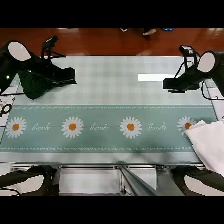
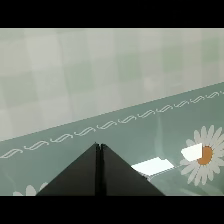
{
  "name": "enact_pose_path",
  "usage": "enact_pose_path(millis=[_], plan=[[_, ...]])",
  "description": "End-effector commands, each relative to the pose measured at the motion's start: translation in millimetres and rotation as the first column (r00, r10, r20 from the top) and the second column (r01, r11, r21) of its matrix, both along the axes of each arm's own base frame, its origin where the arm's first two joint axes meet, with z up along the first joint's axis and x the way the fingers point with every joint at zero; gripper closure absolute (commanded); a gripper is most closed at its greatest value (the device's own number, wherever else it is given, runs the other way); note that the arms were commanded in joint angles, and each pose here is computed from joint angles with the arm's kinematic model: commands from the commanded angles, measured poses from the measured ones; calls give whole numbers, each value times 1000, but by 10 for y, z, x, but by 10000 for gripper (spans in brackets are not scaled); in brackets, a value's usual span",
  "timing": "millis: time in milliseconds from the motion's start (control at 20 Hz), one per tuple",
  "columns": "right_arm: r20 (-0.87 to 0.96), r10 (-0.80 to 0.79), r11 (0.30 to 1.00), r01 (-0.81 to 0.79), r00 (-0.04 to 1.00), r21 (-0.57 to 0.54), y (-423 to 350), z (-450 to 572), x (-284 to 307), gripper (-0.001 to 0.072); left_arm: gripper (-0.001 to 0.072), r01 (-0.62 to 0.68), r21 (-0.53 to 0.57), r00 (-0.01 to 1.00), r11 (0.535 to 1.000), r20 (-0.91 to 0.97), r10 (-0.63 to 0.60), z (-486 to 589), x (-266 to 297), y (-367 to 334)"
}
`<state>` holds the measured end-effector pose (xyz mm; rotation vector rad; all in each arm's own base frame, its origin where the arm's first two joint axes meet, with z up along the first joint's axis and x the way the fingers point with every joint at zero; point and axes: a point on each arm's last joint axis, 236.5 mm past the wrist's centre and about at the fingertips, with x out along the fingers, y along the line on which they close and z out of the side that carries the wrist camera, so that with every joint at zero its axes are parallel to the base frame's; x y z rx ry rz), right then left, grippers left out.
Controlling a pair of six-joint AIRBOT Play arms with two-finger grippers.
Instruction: Fold the shirts.
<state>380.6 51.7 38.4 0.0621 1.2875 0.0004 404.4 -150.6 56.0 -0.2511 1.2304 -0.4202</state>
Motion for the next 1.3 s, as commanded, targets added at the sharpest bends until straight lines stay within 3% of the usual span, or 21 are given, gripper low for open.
enact_pose_path(millis=[0,750,950,1000,1050,1250], plan=[[0,0,1000,0,1000,0,4,0,2,690,682,1,0,1000,1000,-1,-1,-4,0,-1],[6,1,1000,-1,1000,-5,-8,4,16,690,682,0,0,1000,1000,0,0,-4,1,-1],[171,15,999,-7,985,-49,-94,144,381,684,683,-54,-17,992,998,114,56,97,289,14],[206,15,998,-3,978,-59,-121,181,458,572,683,-69,-23,987,997,147,72,135,367,21],[222,17,998,-3,975,-64,-129,199,494,293,682,-84,-30,980,996,179,88,175,445,29],[192,17,993,7,981,-119,-258,172,430,293,682,-126,-44,936,991,327,133,368,765,123]])
